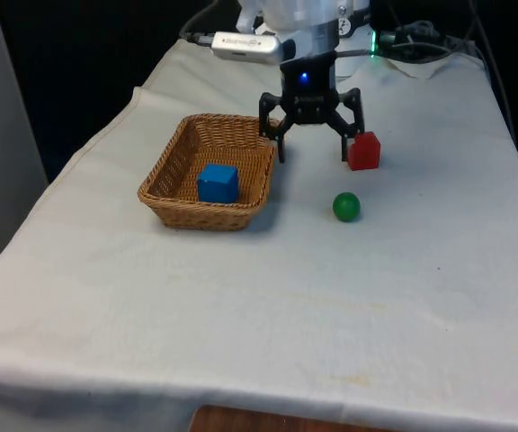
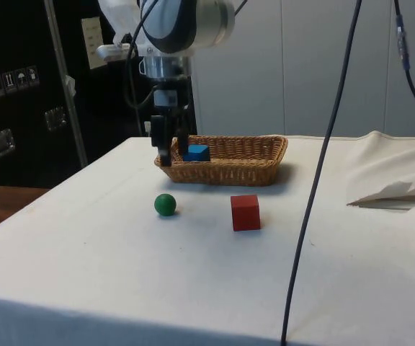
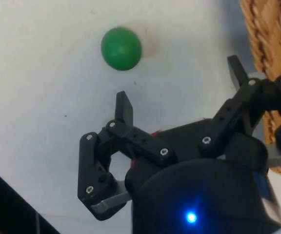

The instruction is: Place all non-red objects into the basket.

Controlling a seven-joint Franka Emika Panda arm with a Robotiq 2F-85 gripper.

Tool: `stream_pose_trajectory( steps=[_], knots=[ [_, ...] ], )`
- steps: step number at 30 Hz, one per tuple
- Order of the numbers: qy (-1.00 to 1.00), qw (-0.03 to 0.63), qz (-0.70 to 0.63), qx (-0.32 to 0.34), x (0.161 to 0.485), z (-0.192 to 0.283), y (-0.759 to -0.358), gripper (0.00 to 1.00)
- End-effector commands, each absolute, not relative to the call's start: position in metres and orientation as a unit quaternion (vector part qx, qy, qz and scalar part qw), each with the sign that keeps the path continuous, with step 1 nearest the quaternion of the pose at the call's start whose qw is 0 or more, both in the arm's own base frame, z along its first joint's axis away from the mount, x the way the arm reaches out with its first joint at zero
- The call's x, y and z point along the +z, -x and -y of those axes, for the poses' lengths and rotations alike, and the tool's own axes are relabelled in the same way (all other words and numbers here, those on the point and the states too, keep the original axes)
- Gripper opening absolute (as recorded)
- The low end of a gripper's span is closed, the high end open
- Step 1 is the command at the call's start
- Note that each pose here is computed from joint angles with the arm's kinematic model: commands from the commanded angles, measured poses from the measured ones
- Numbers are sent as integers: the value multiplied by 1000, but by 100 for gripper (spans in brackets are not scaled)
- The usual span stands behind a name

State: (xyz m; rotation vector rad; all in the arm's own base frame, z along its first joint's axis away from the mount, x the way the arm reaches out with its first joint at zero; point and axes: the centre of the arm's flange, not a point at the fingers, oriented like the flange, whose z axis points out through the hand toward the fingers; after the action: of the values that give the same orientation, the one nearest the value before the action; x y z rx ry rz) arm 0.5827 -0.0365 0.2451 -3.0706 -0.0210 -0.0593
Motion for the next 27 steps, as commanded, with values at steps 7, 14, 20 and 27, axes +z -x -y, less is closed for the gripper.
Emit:
stream_pose_trajectory(
  steps=[7,14,20,27],
  knots=[
    [999,42,1,-15,239,20,-582,100],
    [999,44,3,-15,236,10,-585,100],
    [999,45,4,-17,234,4,-585,100],
    [999,46,5,-19,227,-5,-586,100]
  ],
)
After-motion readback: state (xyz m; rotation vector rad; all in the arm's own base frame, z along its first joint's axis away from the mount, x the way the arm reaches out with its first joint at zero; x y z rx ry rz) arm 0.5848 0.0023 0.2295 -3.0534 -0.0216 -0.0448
